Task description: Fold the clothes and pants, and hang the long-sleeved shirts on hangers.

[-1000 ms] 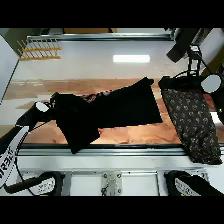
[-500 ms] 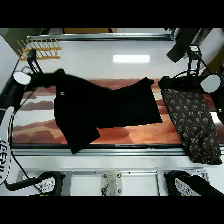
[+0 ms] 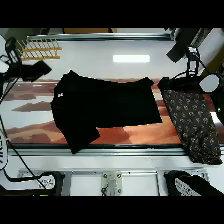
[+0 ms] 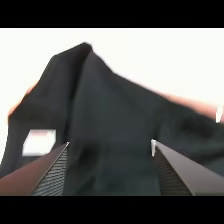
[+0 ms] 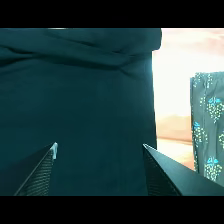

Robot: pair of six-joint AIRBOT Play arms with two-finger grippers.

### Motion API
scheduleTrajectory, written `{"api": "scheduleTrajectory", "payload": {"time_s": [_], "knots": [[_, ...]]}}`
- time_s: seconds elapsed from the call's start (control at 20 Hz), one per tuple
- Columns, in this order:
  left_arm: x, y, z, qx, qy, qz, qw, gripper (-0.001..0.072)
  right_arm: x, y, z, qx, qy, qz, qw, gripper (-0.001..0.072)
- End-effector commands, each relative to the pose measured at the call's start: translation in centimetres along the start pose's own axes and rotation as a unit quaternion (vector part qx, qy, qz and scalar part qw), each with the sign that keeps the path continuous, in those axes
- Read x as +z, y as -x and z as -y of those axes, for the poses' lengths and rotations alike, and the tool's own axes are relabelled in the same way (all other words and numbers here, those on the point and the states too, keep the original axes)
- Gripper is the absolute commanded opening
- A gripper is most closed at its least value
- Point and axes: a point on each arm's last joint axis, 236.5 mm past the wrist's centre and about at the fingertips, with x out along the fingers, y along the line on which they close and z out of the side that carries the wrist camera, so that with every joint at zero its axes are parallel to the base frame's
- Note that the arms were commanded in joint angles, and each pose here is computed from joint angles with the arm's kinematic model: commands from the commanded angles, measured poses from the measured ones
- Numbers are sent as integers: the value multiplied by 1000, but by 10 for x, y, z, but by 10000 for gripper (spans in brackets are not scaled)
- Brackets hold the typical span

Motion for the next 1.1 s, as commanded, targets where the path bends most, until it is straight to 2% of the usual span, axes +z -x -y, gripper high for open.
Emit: {"api": "scheduleTrajectory", "payload": {"time_s": [0.0,0.2,0.35,0.5,0.65,0.85,0.9,0.95,1.0,1.05], "knots": [[-105,11,-64,35,77,-111,990,551,-3,-1,-1,1,0,-6,1000,584],[-238,14,-112,67,192,-195,959,551,-3,0,-2,5,-3,-6,1000,584],[-286,6,-119,68,244,-209,945,550,-2,-1,-7,14,-10,-5,1000,584],[-288,-8,-98,34,236,-196,951,550,-2,0,-10,20,-13,-4,1000,584],[-285,-22,-78,29,197,-192,961,550,-2,0,-10,21,-15,-4,1000,584],[-288,-43,-46,9,153,-236,959,549,-7,0,-11,23,-15,-15,1000,584],[-287,-46,-41,6,152,-245,957,440,-12,1,-10,22,-14,-27,999,583],[-284,-48,-37,3,144,-251,957,147,-18,1,-5,12,-7,-39,999,583],[-279,-48,-34,-1,140,-250,958,6,-25,4,7,-9,5,-53,999,583],[-273,-46,-32,-4,136,-244,960,7,-33,7,16,-24,8,-70,997,583]]}}
